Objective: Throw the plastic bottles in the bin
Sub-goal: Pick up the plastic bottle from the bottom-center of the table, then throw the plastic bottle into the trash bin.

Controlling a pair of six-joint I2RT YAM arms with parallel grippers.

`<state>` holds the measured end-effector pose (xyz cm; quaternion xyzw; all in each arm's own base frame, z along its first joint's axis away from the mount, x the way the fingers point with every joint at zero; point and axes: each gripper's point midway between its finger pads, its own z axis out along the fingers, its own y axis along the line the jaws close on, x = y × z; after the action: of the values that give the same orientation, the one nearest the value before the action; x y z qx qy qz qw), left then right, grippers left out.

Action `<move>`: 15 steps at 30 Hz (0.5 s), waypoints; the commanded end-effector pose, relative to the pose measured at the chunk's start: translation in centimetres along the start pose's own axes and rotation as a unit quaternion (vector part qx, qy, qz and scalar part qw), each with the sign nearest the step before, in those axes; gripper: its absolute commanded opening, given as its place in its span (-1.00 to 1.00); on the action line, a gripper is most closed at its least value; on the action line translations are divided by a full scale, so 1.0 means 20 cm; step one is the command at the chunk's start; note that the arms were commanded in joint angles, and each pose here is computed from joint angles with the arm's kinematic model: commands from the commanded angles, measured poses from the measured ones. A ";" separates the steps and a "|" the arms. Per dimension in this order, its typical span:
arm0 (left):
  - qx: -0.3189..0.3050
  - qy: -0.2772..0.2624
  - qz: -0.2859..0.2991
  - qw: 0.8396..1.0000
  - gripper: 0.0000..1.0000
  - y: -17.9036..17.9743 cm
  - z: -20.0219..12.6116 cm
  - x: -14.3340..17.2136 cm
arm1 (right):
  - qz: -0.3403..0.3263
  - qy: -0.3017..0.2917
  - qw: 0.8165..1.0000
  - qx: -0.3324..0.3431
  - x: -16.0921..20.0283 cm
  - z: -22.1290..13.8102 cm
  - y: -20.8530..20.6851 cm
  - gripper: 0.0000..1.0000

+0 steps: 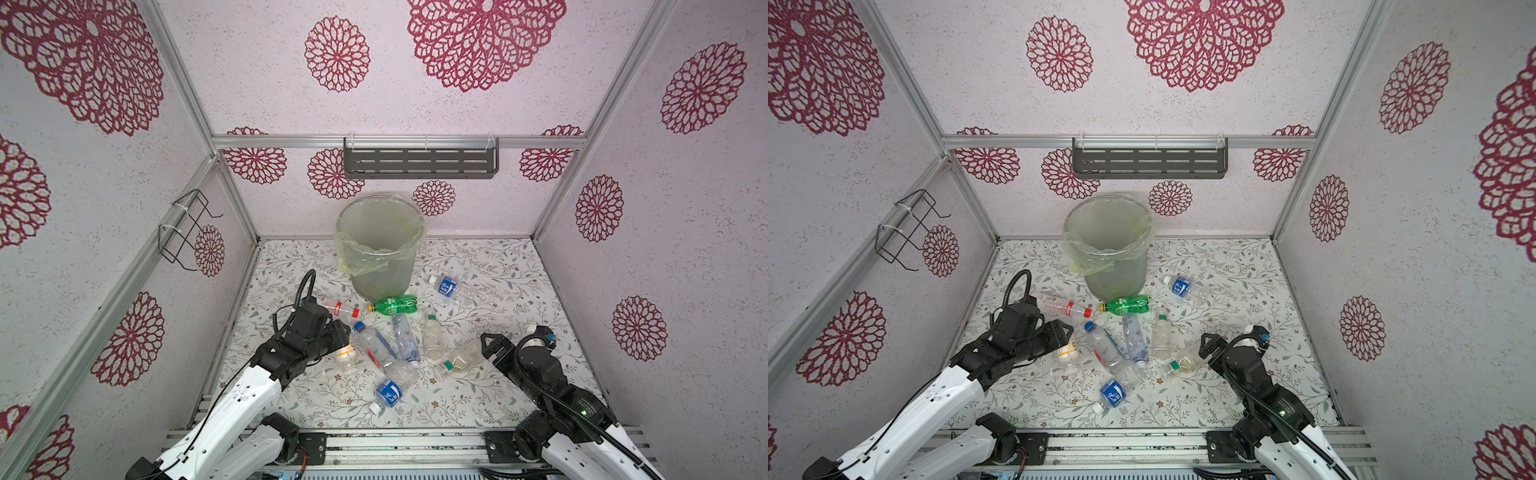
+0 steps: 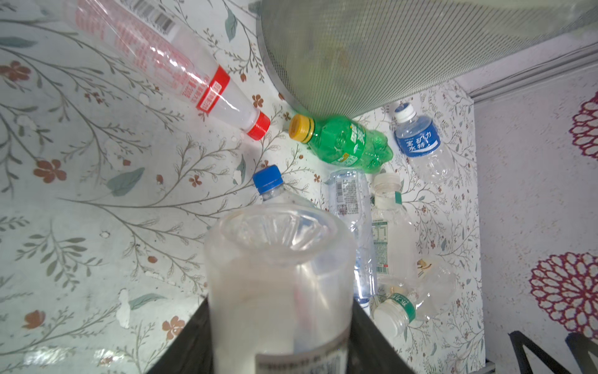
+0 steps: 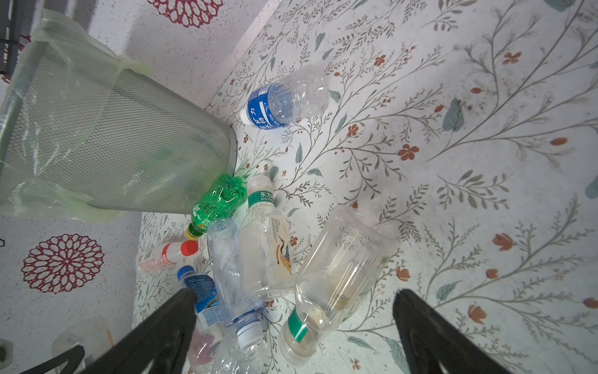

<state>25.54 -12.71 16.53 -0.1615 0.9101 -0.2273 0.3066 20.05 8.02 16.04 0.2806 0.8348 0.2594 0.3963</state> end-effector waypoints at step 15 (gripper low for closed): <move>0.066 -0.076 0.005 0.995 -0.18 -0.24 -0.16 -0.38 | -0.012 -0.009 1.000 0.019 0.00 0.11 0.02 0.98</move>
<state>29.22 -12.61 23.05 -0.1573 0.8800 -0.2645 0.3618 21.09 8.69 13.90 0.2792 0.8503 0.2337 0.3801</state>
